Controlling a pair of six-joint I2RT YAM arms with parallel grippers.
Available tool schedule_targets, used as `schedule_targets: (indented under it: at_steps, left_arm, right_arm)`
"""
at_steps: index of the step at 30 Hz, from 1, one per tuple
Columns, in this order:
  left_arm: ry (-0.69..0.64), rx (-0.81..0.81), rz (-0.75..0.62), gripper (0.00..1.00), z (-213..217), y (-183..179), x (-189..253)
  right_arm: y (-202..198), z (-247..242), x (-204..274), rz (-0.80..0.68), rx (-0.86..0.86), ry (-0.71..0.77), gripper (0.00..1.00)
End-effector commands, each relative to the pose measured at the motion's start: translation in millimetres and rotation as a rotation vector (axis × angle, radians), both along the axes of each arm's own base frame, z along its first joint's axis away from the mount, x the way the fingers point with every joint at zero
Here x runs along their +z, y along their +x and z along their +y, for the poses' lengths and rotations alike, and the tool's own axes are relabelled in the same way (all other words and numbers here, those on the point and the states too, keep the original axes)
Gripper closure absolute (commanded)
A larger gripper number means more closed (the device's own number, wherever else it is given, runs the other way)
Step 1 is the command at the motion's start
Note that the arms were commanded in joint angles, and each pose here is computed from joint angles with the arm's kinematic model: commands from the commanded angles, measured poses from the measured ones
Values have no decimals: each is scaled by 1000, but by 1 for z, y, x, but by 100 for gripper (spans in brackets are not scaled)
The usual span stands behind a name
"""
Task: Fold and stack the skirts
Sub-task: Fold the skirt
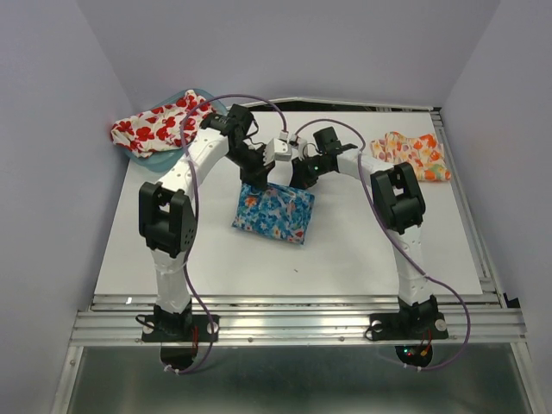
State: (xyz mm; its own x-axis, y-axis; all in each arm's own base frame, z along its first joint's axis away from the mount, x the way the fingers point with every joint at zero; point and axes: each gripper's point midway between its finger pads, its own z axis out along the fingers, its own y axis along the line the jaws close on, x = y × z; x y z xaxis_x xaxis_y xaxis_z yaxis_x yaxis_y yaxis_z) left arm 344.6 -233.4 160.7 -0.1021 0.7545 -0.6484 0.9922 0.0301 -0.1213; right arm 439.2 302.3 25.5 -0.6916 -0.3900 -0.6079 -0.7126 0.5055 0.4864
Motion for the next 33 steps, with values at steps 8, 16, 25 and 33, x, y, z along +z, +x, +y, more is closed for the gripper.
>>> schedule_targets:
  at_steps: [8,16,25,33]
  left_arm:
    - [10,63,-59,100,-11,41,-20]
    - [15,109,-116,100,-13,63,-35]
    - [58,137,-127,100,-10,76,-61]
    - [113,142,-101,85,2,64,-100]
  right_arm:
    - [-29,-2,-17,67,51,-26,94]
    - [-32,-1,-14,70,64,-10,94]
    - [-34,-1,-18,78,67,-14,94]
    - [-27,-6,-18,51,45,-52,87]
